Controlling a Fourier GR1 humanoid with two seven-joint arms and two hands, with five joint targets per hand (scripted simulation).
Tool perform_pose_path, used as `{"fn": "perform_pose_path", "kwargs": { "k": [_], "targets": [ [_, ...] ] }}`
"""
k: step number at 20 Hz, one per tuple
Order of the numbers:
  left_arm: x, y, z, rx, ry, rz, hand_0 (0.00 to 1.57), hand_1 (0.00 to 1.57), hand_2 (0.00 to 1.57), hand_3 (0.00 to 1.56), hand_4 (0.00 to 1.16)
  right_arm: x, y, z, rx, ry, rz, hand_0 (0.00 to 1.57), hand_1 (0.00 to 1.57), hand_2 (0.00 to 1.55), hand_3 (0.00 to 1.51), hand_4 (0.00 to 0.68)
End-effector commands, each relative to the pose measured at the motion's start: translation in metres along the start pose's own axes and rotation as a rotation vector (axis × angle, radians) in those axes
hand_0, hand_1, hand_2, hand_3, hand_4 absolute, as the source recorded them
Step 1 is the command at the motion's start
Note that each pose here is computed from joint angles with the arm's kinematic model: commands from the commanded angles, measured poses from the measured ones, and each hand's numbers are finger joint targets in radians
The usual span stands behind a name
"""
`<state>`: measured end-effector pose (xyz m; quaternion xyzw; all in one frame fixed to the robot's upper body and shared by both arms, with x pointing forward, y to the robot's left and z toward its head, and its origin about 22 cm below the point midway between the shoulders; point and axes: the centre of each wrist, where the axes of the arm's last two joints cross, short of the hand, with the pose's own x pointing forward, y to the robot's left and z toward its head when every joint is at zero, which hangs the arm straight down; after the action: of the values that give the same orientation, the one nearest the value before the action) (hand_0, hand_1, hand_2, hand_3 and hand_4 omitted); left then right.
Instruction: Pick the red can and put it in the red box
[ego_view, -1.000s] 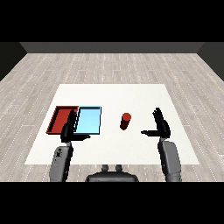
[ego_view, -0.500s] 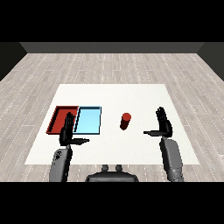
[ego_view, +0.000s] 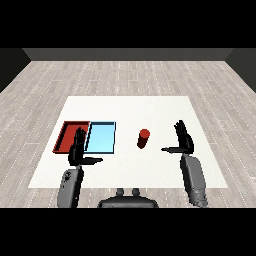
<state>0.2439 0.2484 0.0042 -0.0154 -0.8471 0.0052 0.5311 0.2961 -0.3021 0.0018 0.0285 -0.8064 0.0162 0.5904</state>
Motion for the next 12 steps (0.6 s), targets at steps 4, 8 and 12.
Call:
{"fn": "perform_pose_path", "kwargs": {
  "k": [4,8,12],
  "targets": [
    [-0.006,-0.02,-0.0097,0.003,-0.025,0.002,0.0,0.0,0.0,0.0,0.0,-0.009,0.026,-0.022,0.016,0.054,-0.049,0.0,0.0,0.0,0.0,0.0],
    [0.011,0.01,-0.0145,-0.003,-0.019,0.025,0.0,0.0,0.0,0.0,0.0,-0.013,0.041,-0.033,0.025,0.093,-0.09,0.0,0.0,0.0,0.0,0.0],
    [0.018,-0.005,-0.0068,0.009,-0.025,0.019,0.0,0.0,0.0,0.0,0.0,-0.043,0.048,-0.029,0.041,0.103,-0.082,0.0,0.0,0.0,0.0,0.0]
  ]
}}
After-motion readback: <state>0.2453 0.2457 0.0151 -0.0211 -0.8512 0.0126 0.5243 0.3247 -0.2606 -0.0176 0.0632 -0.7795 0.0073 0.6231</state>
